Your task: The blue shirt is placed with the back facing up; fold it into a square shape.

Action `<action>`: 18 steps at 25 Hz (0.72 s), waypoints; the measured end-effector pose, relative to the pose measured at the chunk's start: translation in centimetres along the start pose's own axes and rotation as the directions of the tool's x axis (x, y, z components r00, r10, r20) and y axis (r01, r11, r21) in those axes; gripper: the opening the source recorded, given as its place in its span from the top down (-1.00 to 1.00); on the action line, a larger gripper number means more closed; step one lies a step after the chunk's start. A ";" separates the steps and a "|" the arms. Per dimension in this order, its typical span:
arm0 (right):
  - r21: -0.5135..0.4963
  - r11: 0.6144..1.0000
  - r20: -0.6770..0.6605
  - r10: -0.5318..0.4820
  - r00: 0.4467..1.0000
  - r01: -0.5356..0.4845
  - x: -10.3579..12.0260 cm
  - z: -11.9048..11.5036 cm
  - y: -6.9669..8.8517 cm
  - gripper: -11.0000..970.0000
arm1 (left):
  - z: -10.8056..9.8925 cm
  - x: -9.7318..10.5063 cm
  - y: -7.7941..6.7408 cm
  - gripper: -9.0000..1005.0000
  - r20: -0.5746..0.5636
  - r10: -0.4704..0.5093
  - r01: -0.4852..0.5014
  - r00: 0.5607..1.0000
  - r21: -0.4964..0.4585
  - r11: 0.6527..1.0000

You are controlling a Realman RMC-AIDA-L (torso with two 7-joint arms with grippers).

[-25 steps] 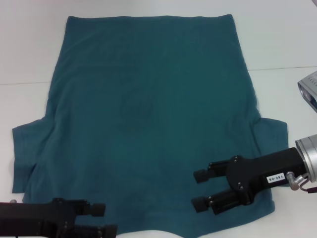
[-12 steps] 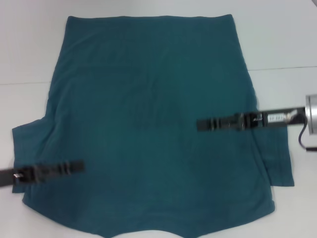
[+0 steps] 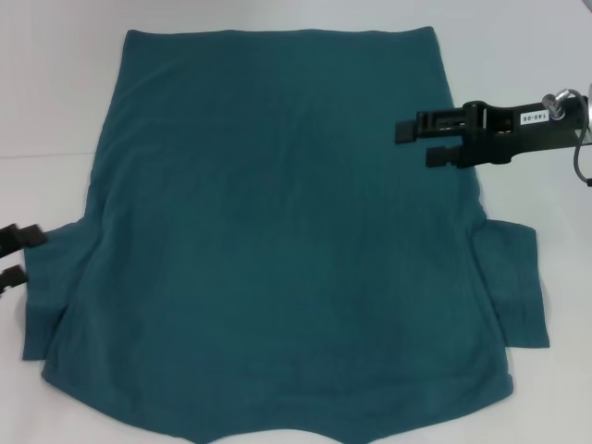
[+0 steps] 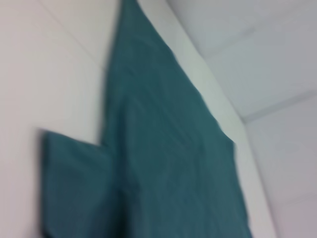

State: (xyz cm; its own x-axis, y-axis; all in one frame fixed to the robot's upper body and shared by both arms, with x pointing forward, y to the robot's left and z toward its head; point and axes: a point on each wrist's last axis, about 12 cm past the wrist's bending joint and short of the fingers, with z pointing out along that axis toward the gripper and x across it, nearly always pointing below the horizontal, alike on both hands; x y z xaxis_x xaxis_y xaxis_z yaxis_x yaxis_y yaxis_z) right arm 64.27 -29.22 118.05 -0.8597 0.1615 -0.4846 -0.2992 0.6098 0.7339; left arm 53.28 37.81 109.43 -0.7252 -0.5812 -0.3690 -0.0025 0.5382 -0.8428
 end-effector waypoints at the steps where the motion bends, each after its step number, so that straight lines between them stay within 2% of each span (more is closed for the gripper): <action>1: 0.002 1.000 0.002 0.002 1.000 -0.002 -0.1 -0.1 0.0 -0.91 | -0.2 -0.2 0.4 -0.68 0.019 -0.009 0.010 1.000 -0.022 1.000; 5: 0.007 1.000 0.006 0.006 1.000 -0.006 -0.2 -0.1 0.0 -0.91 | 0.1 -0.2 2.3 -0.68 0.076 -0.046 0.055 0.996 -0.125 0.991; 11: 0.018 1.000 -0.003 0.004 1.000 -0.004 0.0 -0.1 -0.2 -0.91 | 1.3 0.3 3.2 -0.68 0.067 -0.058 0.070 0.996 -0.186 0.980; 18: 0.023 1.000 0.005 0.012 1.000 -0.013 0.0 -0.5 -0.5 -0.91 | 2.2 0.8 3.7 -0.68 0.058 -0.058 0.070 0.997 -0.219 0.973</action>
State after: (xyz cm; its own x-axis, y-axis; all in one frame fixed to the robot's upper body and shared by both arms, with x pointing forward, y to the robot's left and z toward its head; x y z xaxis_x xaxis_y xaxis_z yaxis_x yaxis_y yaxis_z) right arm 64.18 -29.87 117.90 -0.8610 0.1733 -0.4781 -0.2787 0.6256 0.7287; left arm 54.15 37.98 105.19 -0.6826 -0.6462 -0.3412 -0.2040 0.6169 -0.7601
